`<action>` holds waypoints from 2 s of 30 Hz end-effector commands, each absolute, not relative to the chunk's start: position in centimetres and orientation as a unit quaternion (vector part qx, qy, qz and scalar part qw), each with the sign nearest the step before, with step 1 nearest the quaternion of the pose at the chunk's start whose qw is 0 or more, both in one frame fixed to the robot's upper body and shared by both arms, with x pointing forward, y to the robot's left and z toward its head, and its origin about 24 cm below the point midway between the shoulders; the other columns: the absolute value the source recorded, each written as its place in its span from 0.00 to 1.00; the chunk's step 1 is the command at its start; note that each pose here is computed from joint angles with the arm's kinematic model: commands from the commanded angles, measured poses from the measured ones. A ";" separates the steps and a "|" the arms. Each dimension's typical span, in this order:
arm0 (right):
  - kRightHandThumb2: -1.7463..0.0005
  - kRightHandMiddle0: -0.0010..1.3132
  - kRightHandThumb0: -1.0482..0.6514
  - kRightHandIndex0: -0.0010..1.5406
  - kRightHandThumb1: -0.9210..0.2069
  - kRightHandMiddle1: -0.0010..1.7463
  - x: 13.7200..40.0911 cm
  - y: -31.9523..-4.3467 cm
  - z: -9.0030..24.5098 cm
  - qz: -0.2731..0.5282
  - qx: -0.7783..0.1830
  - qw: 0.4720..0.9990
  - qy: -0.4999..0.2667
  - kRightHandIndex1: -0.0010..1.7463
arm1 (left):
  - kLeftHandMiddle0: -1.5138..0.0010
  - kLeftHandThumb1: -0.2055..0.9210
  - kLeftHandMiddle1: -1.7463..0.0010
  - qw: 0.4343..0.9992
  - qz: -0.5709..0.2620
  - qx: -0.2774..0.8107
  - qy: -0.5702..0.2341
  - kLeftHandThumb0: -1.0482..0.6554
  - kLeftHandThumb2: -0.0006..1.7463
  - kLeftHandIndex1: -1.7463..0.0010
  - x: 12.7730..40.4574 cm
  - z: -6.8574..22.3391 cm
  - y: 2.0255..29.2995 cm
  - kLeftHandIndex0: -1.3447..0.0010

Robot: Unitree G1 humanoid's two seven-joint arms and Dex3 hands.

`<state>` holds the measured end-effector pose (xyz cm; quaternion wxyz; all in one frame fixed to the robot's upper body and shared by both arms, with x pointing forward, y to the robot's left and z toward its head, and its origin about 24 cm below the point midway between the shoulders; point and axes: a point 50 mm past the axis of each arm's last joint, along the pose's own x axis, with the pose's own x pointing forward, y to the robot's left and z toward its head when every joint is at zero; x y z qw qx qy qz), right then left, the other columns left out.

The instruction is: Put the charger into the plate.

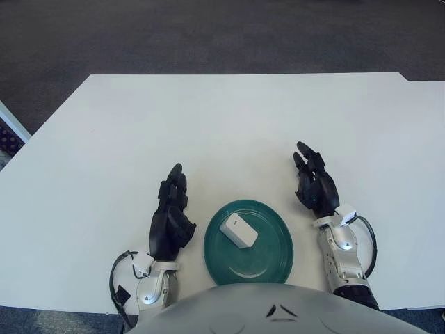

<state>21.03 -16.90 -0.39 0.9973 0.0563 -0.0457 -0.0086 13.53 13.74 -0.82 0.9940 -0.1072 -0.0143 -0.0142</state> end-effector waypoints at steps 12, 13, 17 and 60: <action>0.52 0.00 0.05 0.16 0.00 0.36 17.9 -16.3 -4.7 -0.027 0.092 0.994 0.054 0.01 | 0.95 1.00 1.00 0.997 -0.017 -0.067 0.018 0.00 0.66 0.82 13.3 -2.3 14.0 1.00; 0.52 0.00 0.05 0.16 0.00 0.36 17.9 -16.2 -4.6 -0.026 0.092 0.994 0.053 0.01 | 0.95 1.00 1.00 0.998 -0.017 -0.065 0.019 0.00 0.66 0.82 13.3 -2.3 14.0 1.00; 0.52 0.00 0.05 0.16 0.00 0.36 17.8 -16.1 -4.5 -0.024 0.095 0.994 0.050 0.01 | 0.95 1.00 1.00 0.998 -0.020 -0.055 0.023 0.00 0.66 0.83 13.4 -2.3 14.0 1.00; 0.52 0.00 0.08 0.18 0.00 0.38 15.5 -15.9 -4.1 -0.036 0.085 0.995 0.048 0.01 | 0.97 1.00 1.00 0.998 -0.052 -0.028 0.018 0.00 0.67 0.86 16.2 -1.7 14.0 1.00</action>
